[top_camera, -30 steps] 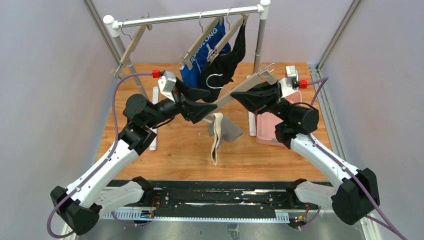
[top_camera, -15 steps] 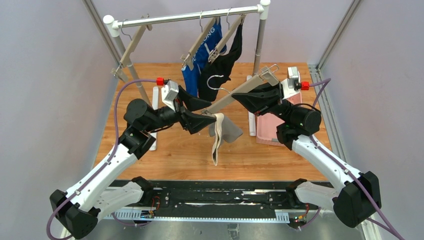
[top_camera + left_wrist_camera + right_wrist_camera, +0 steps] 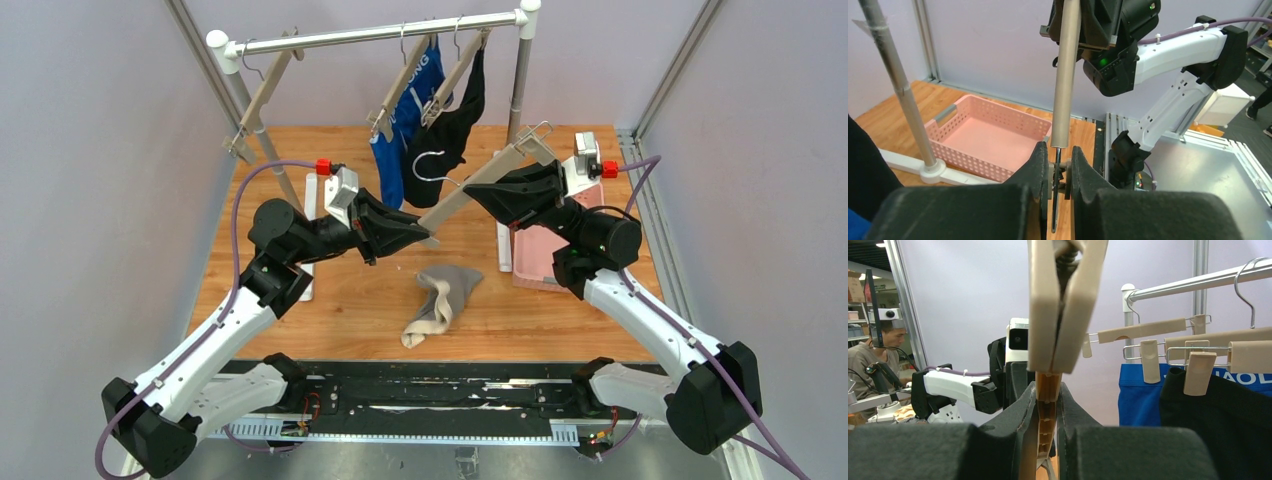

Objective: Remove the underwear clipped to the hanger

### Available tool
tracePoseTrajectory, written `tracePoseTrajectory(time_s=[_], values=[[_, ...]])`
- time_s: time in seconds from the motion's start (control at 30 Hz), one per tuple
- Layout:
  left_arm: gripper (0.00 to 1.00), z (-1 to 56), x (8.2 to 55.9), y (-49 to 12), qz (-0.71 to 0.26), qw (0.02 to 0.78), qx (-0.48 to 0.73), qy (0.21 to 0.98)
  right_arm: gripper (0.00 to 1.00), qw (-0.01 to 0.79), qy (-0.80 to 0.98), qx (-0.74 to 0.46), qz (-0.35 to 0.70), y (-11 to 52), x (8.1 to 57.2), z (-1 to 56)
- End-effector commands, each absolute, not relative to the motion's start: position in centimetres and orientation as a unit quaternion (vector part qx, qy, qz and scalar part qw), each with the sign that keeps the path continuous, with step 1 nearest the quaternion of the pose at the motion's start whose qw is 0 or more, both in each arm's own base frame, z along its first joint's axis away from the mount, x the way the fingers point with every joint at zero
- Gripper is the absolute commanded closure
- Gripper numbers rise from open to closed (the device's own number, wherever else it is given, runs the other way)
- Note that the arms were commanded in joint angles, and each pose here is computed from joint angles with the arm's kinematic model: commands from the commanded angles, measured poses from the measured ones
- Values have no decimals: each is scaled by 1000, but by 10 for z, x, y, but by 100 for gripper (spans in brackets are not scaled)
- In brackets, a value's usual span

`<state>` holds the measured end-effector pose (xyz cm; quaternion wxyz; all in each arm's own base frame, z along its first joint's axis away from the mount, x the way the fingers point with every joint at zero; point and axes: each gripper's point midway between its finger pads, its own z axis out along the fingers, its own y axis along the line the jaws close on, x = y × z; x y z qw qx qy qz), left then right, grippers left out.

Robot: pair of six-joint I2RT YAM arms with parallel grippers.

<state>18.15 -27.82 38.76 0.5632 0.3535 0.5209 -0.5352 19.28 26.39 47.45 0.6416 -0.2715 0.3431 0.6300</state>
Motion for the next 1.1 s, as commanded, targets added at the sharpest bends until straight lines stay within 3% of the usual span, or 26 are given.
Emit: tracePoseTrajectory(time_s=[0.0,0.1,0.2,0.3,0.93,1.07], values=[[99,396,179,-283,-547,560,364,504,99,654,321,-277,627,262,184,482],[62,402,180,-281,-545,570,360,498,99,652,323,-280,626,263,185,481],[50,412,181,-277,-539,591,348,489,99,651,325,-281,626,264,185,480],[47,424,179,-274,-538,604,347,476,100,649,327,-281,627,265,186,478],[61,425,194,-291,-551,580,356,483,99,638,321,-294,635,270,180,480],[93,423,195,-294,-556,571,359,486,100,637,324,-291,635,271,182,478]])
